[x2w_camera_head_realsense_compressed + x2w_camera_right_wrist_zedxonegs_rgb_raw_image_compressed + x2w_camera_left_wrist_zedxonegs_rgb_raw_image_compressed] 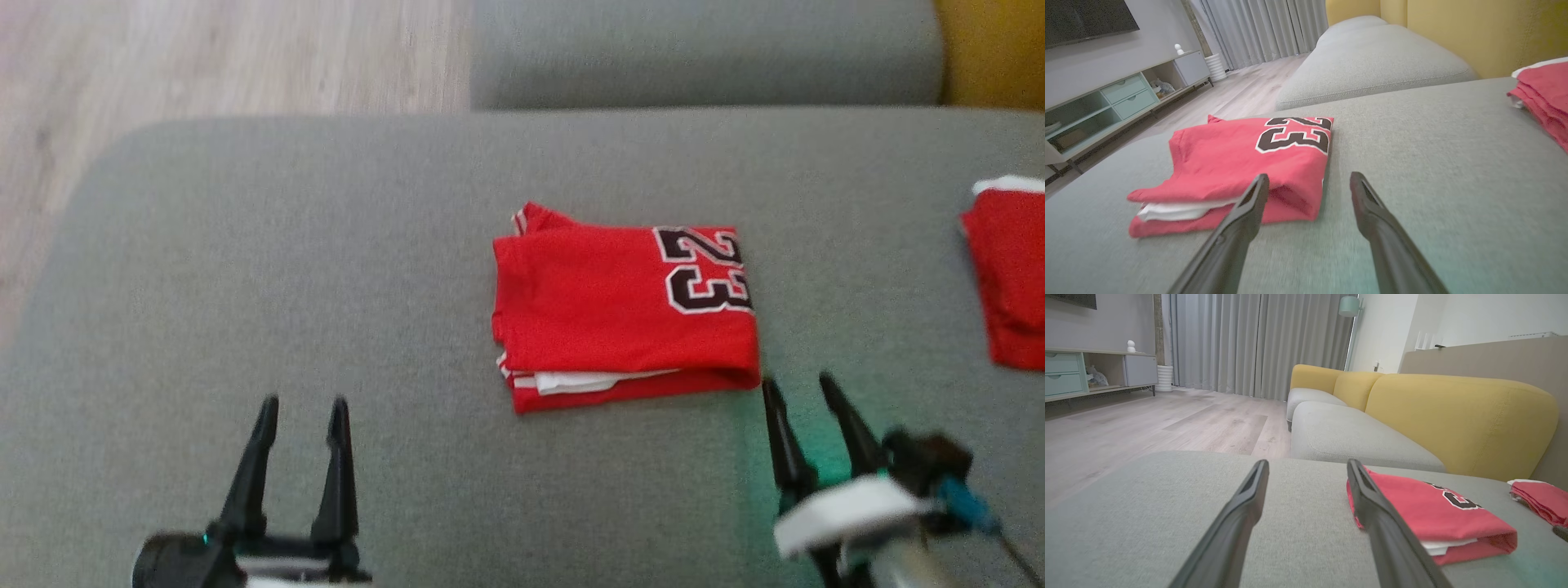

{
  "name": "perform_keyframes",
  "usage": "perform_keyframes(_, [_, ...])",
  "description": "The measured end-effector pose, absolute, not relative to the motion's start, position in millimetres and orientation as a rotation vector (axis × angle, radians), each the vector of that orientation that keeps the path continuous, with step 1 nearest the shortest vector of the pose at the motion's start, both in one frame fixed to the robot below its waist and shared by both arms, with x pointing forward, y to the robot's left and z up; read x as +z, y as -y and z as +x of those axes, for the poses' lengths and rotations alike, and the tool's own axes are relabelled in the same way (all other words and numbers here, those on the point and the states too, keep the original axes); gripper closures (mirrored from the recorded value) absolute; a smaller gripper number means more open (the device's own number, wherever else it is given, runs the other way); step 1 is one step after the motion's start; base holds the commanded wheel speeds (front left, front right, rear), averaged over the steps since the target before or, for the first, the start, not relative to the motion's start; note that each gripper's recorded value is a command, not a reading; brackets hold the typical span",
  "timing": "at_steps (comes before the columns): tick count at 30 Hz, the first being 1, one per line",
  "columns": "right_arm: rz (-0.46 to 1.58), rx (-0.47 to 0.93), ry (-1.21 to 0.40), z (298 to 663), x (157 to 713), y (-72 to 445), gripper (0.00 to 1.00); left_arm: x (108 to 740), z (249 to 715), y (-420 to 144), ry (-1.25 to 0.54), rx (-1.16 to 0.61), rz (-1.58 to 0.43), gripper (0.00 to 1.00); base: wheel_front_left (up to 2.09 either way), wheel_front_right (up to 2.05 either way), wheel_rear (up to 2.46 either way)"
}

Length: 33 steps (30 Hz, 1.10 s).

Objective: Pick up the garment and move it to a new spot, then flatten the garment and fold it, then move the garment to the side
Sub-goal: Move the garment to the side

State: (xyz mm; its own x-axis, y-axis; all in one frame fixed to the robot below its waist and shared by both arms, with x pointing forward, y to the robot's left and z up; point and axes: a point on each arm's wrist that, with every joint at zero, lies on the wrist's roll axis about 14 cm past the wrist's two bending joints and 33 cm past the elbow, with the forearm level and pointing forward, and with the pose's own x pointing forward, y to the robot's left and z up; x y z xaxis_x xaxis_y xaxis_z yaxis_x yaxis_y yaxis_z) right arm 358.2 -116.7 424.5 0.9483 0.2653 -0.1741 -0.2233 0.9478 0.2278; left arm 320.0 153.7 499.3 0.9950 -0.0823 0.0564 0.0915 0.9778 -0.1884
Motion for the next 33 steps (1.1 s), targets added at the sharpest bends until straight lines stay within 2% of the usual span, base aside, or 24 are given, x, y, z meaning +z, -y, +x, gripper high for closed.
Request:
perform_keyframes(6, [0.251, 0.270, -0.288, 420, 412, 104, 0.00, 509, 348, -152, 0.080, -0.092, -0.196, 0.00, 0.00, 0.00, 0.00])
perform_keyframes(12, [0.228, 0.265, -0.456, 453, 378, 105, 0.00, 494, 356, -152, 0.030, -0.076, -0.196, 0.00, 0.00, 0.00, 0.00])
perform_keyframes(13, [0.222, 0.271, -0.484, 455, 373, 103, 0.18, 492, 358, -152, 0.027, -0.071, -0.194, 0.00, 0.00, 0.00, 0.00])
perform_keyframes(14, [0.222, 0.271, -0.484, 455, 373, 103, 0.83, 492, 358, -152, 0.027, -0.071, -0.194, 0.00, 0.00, 0.00, 0.00])
perform_keyframes(15, [0.218, 0.285, -0.505, 456, 369, 98, 1.00, 492, 360, -153, 0.025, -0.071, -0.194, 0.00, 0.00, 0.00, 0.00])
perform_keyframes(19, [0.238, 0.306, -0.499, 464, 370, 90, 1.00, 488, 367, -152, 0.015, -0.067, -0.191, 0.00, 0.00, 0.00, 0.00])
perform_keyframes(23, [0.211, 0.285, -0.450, 466, 377, 109, 1.00, 484, 374, -142, 0.005, -0.098, -0.200, 0.00, 0.00, 0.00, 0.00])
perform_keyframes(33, [-0.155, 0.164, -0.306, 494, 435, 243, 1.00, 478, 422, -95, 0.026, -0.262, -0.210, 0.00, 0.00, 0.00, 0.00])
